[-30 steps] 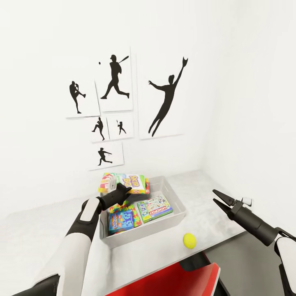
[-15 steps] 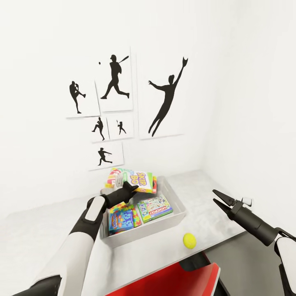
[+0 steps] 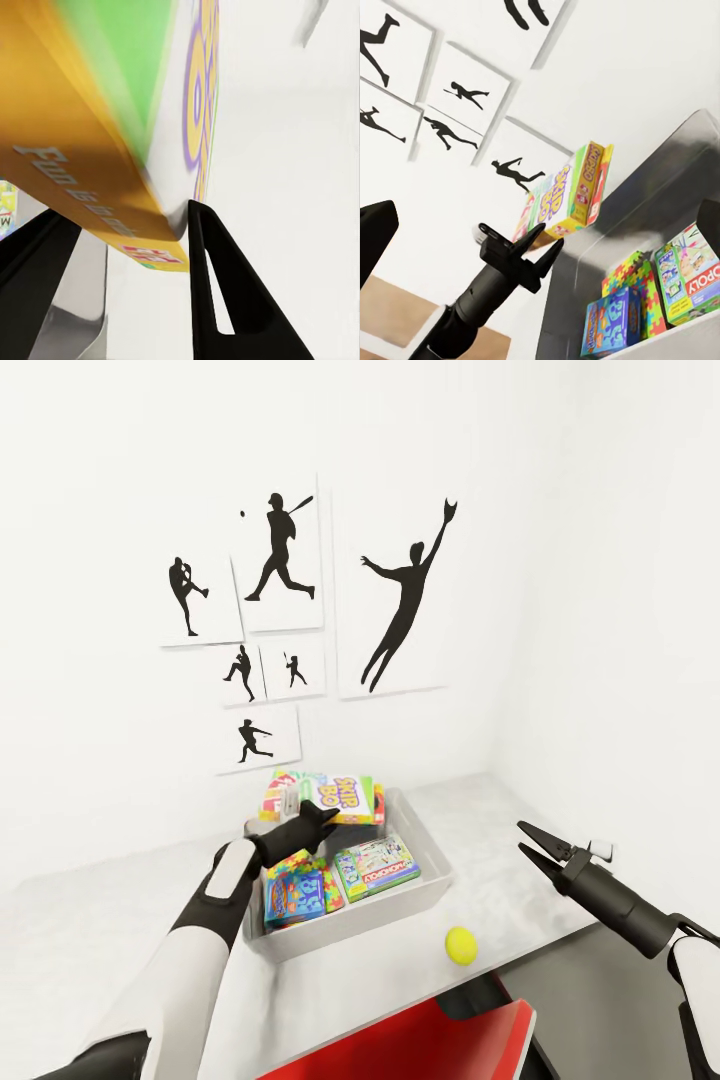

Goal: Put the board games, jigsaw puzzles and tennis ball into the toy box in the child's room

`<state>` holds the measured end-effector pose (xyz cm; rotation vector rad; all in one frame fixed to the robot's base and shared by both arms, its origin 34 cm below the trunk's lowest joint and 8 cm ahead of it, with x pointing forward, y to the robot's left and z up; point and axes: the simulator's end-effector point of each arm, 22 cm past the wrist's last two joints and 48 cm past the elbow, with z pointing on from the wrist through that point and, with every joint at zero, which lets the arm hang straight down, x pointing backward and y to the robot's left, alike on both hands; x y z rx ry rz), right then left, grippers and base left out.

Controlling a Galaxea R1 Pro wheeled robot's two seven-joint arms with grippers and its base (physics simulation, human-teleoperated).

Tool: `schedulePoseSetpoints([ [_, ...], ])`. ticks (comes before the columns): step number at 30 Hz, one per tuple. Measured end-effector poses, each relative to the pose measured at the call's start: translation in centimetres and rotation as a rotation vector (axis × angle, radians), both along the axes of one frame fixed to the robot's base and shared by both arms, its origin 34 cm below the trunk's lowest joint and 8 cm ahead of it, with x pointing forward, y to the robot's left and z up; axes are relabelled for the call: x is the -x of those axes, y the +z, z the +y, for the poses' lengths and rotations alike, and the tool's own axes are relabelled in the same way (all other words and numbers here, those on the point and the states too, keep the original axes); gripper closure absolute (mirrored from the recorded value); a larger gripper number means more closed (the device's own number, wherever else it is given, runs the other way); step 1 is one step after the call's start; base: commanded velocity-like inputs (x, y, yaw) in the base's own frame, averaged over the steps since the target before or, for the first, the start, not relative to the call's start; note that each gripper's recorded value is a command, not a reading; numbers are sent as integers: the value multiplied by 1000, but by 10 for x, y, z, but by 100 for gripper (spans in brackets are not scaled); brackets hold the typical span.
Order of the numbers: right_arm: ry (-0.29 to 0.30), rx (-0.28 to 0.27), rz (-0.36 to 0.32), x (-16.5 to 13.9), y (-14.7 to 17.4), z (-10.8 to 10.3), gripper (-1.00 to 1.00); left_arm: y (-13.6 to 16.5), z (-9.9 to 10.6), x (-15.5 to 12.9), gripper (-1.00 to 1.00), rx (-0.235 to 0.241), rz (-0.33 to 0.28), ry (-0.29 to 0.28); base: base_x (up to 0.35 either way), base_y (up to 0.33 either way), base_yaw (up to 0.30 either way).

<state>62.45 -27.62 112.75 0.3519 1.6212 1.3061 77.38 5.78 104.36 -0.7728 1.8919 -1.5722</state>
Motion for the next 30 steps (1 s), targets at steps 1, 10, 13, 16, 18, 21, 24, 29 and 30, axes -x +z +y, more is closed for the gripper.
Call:
schedulePoseSetpoints([
  [1, 0, 0, 0, 0, 0, 0, -100, -2, 0, 0, 100, 3, 11, 3, 0, 0, 0],
  [10, 0, 0, 0, 0, 0, 0, -100, -21, 3, 3, 100, -14, 111, 19, 0, 0, 0],
  [13, 0, 0, 1, 0, 0, 0, -100, -29, 4, 5, 100, -24, 155, 24, 0, 0, 0],
  [16, 0, 0, 0, 0, 0, 0, -100, -38, 5, 8, 100, -26, 217, 29, 0, 0, 0],
  [18, 0, 0, 0, 0, 0, 0, -100, -41, 5, 10, 100, -11, 253, 33, 0, 0, 0],
  [21, 0, 0, 0, 0, 0, 0, -100, -45, 4, 12, 100, 8, 296, 36, 0, 0, 0],
  [24, 0, 0, 1, 0, 0, 0, -100, -48, 4, 14, 100, 15, 322, 36, 0, 0, 0],
  [29, 0, 0, 0, 0, 0, 0, -100, -48, 0, 16, 100, 36, 338, 31, 0, 0, 0],
  [30, 0, 0, 0, 0, 0, 0, -100, -48, -1, 17, 100, 42, 341, 30, 0, 0, 0],
])
